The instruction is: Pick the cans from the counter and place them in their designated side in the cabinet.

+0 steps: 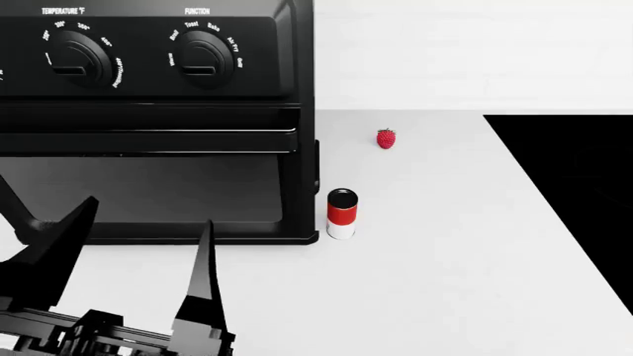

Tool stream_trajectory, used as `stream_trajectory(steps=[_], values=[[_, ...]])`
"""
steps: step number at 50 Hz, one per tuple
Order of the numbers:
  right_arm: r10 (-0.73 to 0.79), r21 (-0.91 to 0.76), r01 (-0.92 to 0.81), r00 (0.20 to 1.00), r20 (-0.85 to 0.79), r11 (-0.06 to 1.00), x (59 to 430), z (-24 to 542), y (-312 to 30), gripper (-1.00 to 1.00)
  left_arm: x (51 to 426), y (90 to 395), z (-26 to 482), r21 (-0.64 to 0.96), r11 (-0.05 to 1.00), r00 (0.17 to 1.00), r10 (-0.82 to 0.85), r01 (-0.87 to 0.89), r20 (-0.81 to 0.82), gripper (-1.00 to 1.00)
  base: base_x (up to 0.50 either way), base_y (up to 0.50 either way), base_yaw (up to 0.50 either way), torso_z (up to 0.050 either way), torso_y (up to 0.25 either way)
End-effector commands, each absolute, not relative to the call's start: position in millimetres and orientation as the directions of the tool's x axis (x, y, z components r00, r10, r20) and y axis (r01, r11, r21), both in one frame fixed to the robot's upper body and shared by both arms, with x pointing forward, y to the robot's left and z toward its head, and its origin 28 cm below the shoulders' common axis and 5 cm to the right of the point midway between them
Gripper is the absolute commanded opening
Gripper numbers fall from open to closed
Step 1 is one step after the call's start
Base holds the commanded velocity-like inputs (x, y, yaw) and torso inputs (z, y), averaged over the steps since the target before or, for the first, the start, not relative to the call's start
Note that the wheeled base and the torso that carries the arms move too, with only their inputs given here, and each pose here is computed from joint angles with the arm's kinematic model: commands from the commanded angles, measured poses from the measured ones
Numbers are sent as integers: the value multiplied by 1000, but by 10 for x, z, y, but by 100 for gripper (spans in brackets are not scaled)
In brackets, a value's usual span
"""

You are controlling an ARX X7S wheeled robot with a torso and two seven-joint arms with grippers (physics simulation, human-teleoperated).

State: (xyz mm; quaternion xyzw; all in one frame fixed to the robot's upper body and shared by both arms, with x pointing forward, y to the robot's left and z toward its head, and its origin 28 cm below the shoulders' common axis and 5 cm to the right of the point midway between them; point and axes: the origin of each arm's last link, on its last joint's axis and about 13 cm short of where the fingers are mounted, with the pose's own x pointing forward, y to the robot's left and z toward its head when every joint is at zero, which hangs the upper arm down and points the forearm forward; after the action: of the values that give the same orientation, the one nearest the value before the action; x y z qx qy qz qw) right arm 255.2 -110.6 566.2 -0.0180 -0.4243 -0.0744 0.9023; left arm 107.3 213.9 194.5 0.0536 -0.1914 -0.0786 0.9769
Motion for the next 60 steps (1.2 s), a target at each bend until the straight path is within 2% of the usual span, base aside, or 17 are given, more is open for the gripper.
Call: stream_trajectory(steps=[1, 4, 8, 13, 19, 25, 33, 51, 52, 60], values=[[-102, 20, 107, 857, 505, 994, 2737, 5890, -1024, -100, 1081, 2124, 1938, 139, 982, 921, -172, 130, 351, 100, 0, 0, 0, 0, 0], [-102, 18, 101, 949, 299, 995, 2734, 5793, -1040, -100, 1079, 2124, 1934, 138, 982, 922, -170, 129, 348, 100, 0, 0, 0, 0, 0], [-95, 4, 95, 986, 135, 995, 2672, 5702, -1062, -100, 1077, 2116, 1924, 136, 982, 924, -169, 129, 343, 100, 0, 0, 0, 0, 0], [-139, 82, 143, 989, -53, 986, 2622, 5590, -1104, -100, 1080, 2109, 1921, 133, 983, 927, -164, 125, 337, 100, 0, 0, 0, 0, 0], [-108, 129, 135, 975, -196, 983, 2706, 5475, -1109, -100, 1075, 2104, 1913, 129, 983, 928, -164, 127, 335, 100, 0, 0, 0, 0, 0], [-117, 171, 167, 956, -269, 971, 2849, 5381, -1085, -100, 1068, 2109, 1910, 126, 984, 928, -164, 128, 335, 100, 0, 0, 0, 0, 0], [-190, 128, 238, 932, -309, 963, 3032, 5233, -1110, -100, 1053, 2114, 1898, 121, 984, 929, -163, 130, 332, 100, -1, 1, 0, 0, 0], [-242, 85, 270, 938, -249, 959, 3242, 5083, -1127, -100, 1055, 2111, 1885, 114, 986, 933, -154, 123, 324, 100, -1, 0, 0, 0, 0], [-239, 85, 267, 939, -246, 960, 3246, 5082, -1129, 100, 1055, 2111, 1881, 113, 986, 934, -154, 123, 324, 100, 0, 0, 0, 0, 0], [-216, 69, 237, 950, -223, 969, 3236, 5105, -1122, 100, 1050, 2121, 1863, 108, 987, 935, -149, 120, 322, 100, 0, 0, 0, 0, 0]])
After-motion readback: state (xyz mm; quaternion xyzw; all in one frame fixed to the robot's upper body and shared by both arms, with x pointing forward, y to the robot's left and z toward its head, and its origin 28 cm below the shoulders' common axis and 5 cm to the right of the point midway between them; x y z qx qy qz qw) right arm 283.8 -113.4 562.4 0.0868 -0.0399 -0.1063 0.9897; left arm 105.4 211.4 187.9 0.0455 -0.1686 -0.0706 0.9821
